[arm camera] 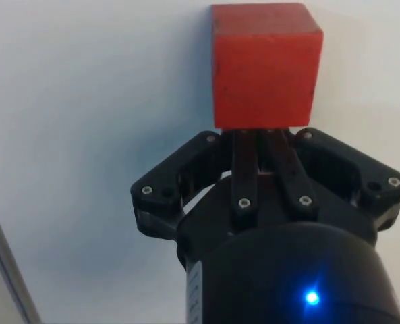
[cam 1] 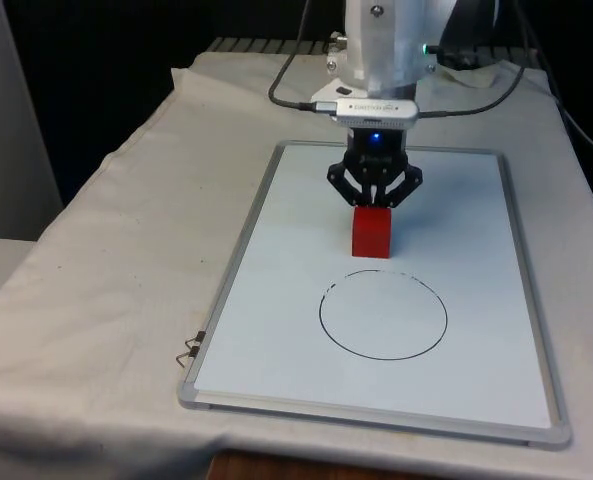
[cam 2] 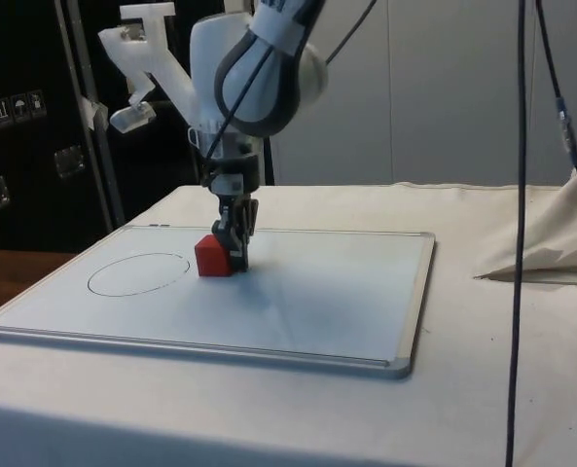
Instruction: Push the cube into the marked area.
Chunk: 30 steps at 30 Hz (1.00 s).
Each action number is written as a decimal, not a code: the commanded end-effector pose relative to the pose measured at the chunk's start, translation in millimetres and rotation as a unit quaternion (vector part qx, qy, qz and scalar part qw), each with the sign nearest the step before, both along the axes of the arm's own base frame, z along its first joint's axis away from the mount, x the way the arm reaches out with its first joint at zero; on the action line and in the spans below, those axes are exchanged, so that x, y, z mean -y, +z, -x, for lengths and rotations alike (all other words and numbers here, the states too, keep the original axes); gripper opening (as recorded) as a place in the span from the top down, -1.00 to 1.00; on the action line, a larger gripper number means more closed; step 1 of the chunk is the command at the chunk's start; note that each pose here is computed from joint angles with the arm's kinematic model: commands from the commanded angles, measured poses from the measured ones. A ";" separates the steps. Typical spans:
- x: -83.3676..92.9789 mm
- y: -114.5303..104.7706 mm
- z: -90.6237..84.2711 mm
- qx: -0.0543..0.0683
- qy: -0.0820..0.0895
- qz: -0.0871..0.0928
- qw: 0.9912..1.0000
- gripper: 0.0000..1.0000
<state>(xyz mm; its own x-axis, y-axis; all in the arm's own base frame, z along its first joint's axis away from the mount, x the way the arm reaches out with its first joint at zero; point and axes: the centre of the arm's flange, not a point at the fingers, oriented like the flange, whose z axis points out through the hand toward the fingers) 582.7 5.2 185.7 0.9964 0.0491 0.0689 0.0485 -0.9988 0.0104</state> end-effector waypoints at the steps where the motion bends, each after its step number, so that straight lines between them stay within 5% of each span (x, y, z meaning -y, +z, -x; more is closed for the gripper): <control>1: 5.1 0.3 -4.9 -0.004 0.002 0.004 1.000 1.00; 14: 34.0 10.6 -35.6 -0.009 0.006 0.025 1.000 1.00; 30: 32.7 23.1 -60.3 -0.009 0.011 0.028 1.000 1.00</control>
